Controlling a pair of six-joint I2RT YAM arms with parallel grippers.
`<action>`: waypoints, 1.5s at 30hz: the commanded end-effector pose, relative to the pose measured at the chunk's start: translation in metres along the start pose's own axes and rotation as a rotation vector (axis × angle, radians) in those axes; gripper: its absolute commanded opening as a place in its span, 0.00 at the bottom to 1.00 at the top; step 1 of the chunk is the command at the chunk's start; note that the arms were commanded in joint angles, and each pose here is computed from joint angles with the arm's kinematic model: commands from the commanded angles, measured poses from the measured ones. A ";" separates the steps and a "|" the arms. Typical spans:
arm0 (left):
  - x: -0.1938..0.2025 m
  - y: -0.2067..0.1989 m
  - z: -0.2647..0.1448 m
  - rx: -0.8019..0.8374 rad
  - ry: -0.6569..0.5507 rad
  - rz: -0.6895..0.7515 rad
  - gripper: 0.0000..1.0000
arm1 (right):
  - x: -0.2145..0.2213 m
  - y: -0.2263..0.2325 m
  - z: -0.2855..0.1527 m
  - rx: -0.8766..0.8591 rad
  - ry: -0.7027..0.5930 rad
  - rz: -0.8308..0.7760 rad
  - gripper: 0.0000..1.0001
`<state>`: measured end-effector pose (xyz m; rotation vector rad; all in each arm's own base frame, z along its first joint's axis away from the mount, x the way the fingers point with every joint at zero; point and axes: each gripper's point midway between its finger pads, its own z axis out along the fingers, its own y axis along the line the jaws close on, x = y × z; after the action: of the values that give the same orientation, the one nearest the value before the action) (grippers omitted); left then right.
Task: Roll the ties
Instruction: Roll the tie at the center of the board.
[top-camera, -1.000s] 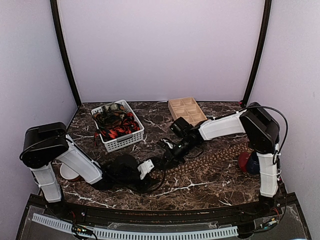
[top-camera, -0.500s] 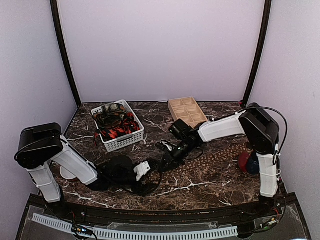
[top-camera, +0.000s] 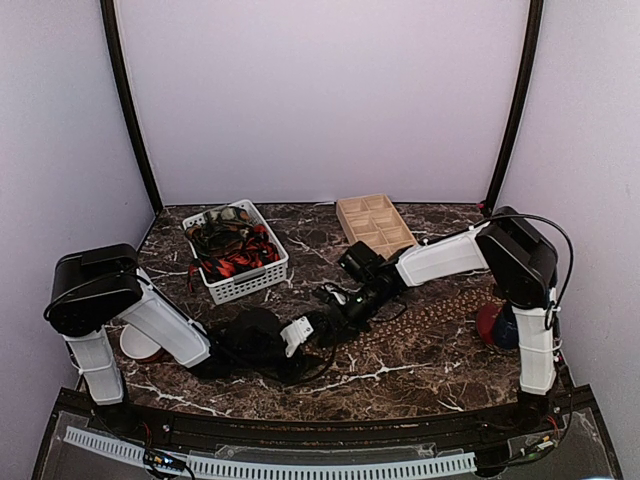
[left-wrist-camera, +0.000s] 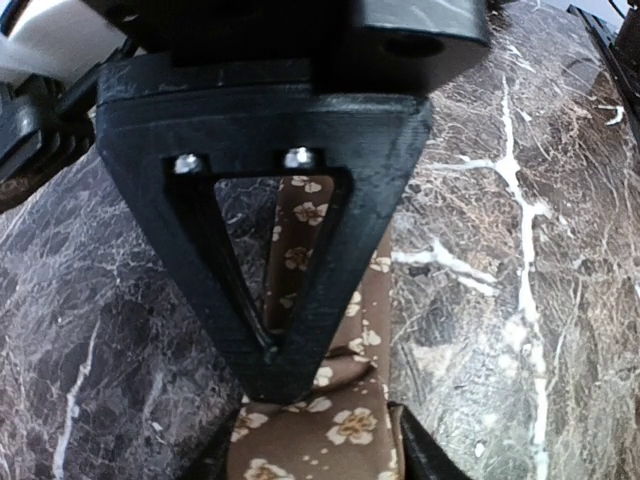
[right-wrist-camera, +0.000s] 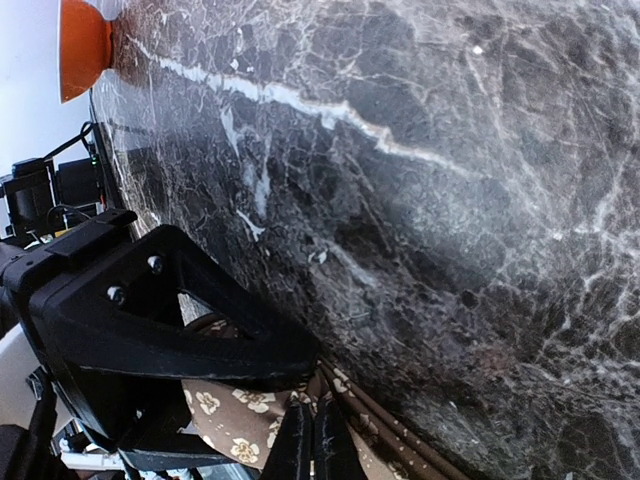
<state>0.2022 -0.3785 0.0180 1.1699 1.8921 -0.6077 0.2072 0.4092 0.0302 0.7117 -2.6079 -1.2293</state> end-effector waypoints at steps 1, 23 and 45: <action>0.019 0.003 -0.003 -0.022 0.053 -0.008 0.41 | 0.000 0.006 -0.006 -0.013 -0.016 -0.014 0.01; 0.035 -0.005 -0.008 0.023 0.096 0.029 0.36 | 0.006 0.014 -0.007 -0.076 0.059 -0.019 0.12; 0.035 -0.009 -0.005 0.048 0.102 0.038 0.36 | -0.007 0.029 -0.028 -0.134 -0.007 -0.021 0.40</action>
<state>0.1977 -0.3754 0.0167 1.1959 1.8697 -0.6120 0.2082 0.4017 0.0467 0.6779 -2.5178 -1.3003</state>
